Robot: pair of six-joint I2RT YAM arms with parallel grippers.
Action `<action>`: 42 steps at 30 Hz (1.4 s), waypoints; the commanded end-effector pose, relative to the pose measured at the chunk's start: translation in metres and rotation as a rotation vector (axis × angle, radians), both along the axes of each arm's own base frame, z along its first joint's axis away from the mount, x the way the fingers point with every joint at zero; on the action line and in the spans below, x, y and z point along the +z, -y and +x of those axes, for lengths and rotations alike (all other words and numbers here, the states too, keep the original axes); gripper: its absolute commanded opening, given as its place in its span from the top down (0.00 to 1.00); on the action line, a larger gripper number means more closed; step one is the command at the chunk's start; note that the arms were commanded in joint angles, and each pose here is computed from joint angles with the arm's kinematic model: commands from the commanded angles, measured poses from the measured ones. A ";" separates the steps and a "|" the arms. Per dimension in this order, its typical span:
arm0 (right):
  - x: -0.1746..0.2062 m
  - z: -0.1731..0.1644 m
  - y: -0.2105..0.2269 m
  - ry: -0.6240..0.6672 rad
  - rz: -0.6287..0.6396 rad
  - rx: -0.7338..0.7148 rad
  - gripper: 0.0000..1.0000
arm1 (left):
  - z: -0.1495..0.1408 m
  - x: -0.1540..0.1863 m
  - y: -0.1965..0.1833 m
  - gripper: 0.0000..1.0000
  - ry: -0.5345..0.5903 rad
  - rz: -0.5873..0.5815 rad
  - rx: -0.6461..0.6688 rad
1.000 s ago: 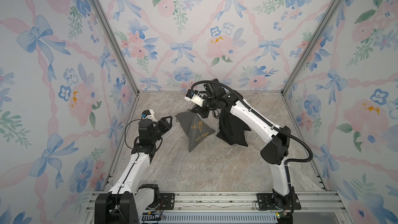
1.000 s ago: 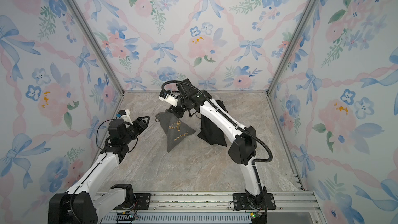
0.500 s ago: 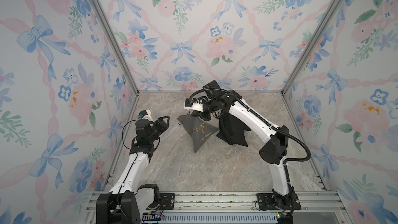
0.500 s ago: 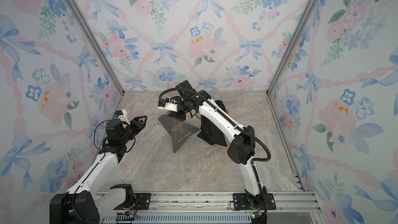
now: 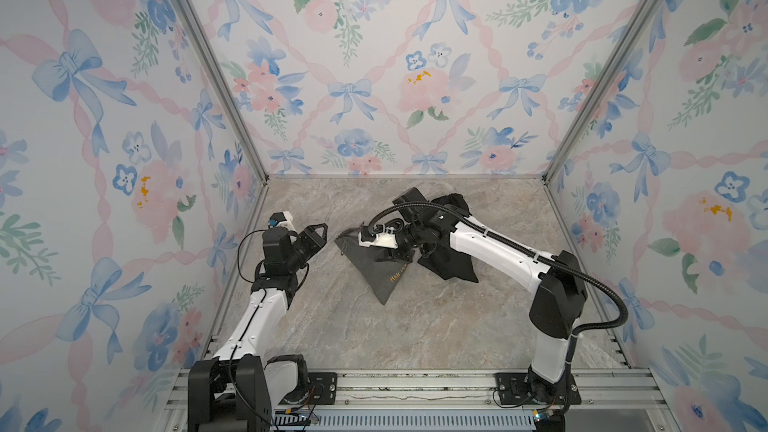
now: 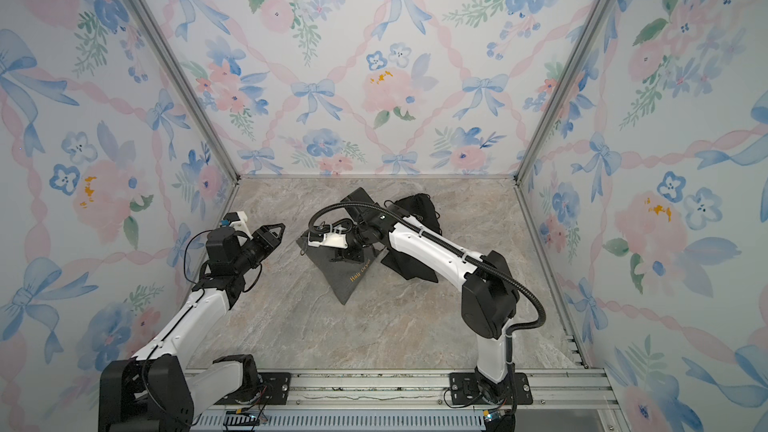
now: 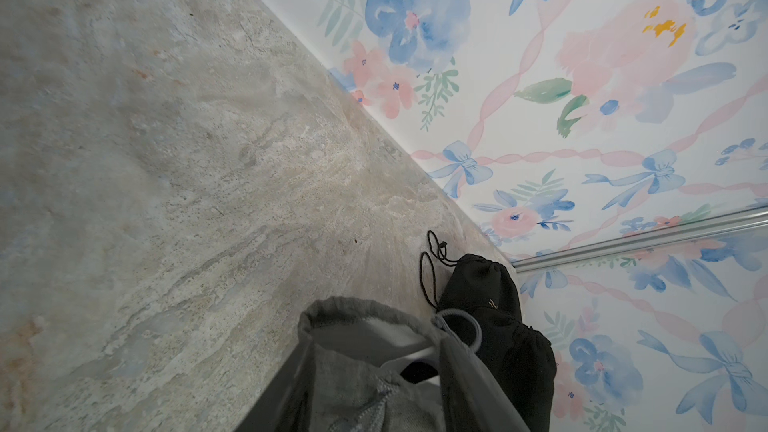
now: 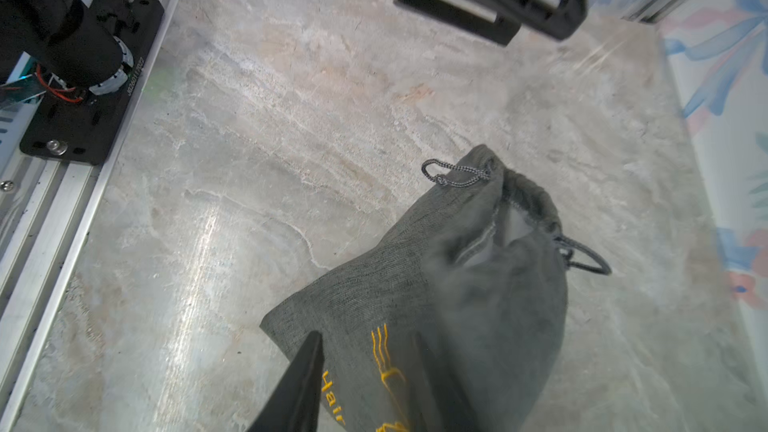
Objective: Pack away hair dryers
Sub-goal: Adjust the drawstring bag at the center of the board.
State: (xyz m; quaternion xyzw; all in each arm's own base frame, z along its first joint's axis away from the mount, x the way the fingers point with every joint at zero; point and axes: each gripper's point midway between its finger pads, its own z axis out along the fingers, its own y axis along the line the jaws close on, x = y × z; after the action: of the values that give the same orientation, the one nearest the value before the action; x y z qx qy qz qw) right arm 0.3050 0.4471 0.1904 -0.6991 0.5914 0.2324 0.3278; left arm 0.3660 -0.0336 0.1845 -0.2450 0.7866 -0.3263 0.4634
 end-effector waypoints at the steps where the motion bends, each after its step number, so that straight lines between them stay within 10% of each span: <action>1: 0.034 0.004 -0.026 0.009 0.183 -0.028 0.63 | 0.006 0.011 0.002 0.50 0.038 -0.011 -0.017; 11: 0.060 0.046 -0.018 -0.024 0.425 -0.472 0.46 | 0.006 -0.001 0.005 0.50 0.013 -0.029 -0.020; 23: -0.038 -0.004 -0.016 0.076 0.176 -0.669 0.43 | 0.007 0.001 0.007 0.49 0.019 -0.032 -0.031; 35: -0.100 0.018 -0.012 0.229 0.008 -0.720 0.46 | 0.003 0.009 0.006 0.49 0.046 -0.026 -0.025; 42: -0.111 0.044 0.011 0.209 -0.007 -0.821 0.85 | 0.005 0.016 0.006 0.49 0.060 -0.030 -0.025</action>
State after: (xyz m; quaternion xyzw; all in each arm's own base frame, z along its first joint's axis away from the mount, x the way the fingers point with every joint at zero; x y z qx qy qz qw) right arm 0.3254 0.4506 0.0806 -0.4635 0.7672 0.0247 0.4427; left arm 0.3707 -0.0374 0.1897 -0.2391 0.7784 -0.3429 0.4684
